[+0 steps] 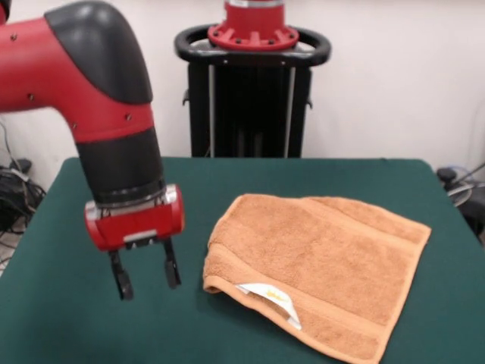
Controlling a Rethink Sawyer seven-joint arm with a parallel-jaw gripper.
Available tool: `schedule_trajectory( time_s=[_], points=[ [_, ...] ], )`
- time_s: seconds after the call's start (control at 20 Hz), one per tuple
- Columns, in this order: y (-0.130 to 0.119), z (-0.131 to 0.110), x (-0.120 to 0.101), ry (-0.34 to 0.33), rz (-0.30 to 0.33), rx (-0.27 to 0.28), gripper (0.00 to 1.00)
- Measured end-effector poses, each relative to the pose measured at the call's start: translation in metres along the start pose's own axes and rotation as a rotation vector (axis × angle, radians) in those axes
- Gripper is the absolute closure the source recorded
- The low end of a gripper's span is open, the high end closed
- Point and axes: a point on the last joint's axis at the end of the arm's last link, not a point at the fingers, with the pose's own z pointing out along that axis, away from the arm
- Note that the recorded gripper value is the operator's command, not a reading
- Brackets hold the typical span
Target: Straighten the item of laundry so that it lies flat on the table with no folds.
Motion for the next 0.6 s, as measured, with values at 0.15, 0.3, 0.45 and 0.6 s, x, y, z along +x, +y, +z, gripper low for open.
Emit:
schedule_trajectory(
  time_s=[0.15,0.3,0.45,0.6],
  points=[
    [-0.002,0.015,-0.007,-0.011,0.018,-0.007,0.0],
    [-0.001,0.032,-0.012,-0.02,0.043,-0.027,0.0],
    [0.001,0.042,-0.013,-0.024,0.067,-0.048,0.0],
    [0.002,0.054,-0.01,-0.023,0.097,-0.073,0.0]
  ],
)
